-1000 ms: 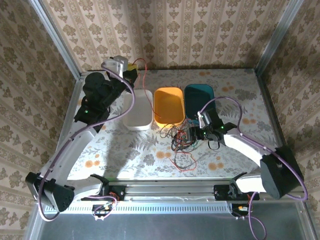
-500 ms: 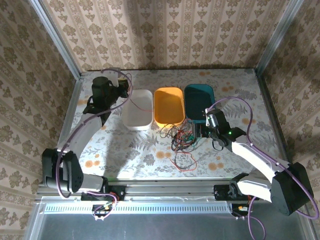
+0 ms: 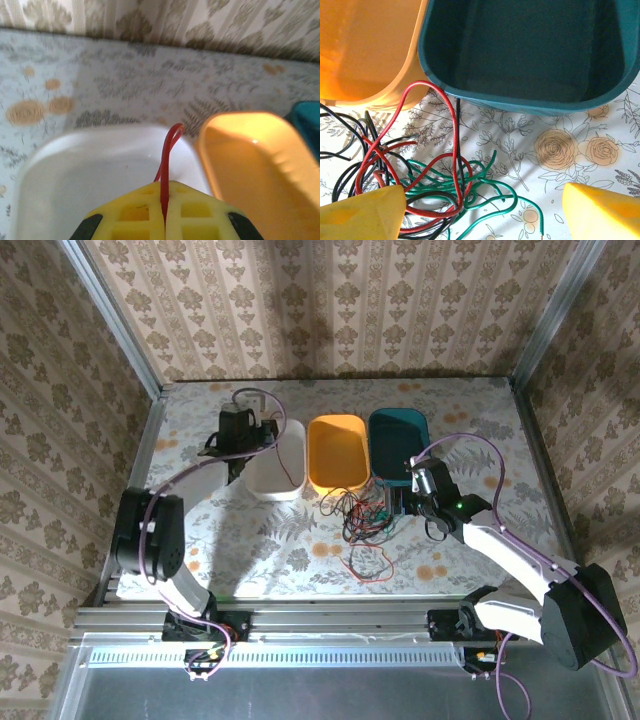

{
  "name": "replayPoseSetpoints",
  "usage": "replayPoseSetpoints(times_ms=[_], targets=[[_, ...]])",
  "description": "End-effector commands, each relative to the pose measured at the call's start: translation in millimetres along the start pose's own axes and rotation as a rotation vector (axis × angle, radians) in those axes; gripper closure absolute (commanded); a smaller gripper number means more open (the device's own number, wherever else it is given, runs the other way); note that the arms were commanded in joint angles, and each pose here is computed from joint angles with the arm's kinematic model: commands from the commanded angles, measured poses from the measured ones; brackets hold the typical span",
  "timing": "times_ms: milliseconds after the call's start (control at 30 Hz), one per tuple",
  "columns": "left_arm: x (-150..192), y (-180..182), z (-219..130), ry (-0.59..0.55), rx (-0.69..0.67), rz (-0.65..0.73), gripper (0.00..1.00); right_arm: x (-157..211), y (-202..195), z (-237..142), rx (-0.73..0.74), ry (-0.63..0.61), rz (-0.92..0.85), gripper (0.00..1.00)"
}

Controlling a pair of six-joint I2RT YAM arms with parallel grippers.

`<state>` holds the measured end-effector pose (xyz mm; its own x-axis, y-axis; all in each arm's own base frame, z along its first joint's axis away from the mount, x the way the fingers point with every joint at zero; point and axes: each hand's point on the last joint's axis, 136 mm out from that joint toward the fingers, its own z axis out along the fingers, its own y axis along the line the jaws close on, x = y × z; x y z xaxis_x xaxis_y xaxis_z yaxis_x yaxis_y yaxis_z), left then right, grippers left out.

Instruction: Untangle the cables

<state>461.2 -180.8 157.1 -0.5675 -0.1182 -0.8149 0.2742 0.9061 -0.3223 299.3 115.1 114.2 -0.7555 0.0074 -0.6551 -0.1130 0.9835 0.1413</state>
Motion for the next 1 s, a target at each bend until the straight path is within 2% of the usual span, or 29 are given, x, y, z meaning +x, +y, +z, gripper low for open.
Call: replayPoseSetpoints(times_ms=[0,200,467,633,767,833,900,967], targets=[[3,2,23,0.006,-0.015,-0.069,1.00,-5,-1,-3,0.003,-0.008,-0.002,0.17],[30,-7,57,0.088,-0.026,-0.086,1.00,-5,-2,-5,0.010,-0.008,-0.003,0.17],[26,-13,62,0.080,-0.024,-0.084,0.99,0,-6,-1,0.027,0.000,0.009,0.17],[14,-16,54,0.052,-0.023,-0.054,0.54,-2,-7,4,0.041,0.000,0.022,0.17],[-14,-23,24,-0.050,-0.023,0.023,0.43,-3,-7,4,0.045,0.001,0.022,0.17],[-26,-38,4,-0.091,0.032,0.099,0.36,-1,-8,4,0.047,0.006,0.018,0.17],[-27,-58,-15,-0.083,0.108,0.190,0.33,-1,-8,4,0.048,0.007,0.014,0.17],[-15,-81,-33,-0.025,0.238,0.262,0.32,0,-9,4,0.049,0.011,0.014,0.17]])
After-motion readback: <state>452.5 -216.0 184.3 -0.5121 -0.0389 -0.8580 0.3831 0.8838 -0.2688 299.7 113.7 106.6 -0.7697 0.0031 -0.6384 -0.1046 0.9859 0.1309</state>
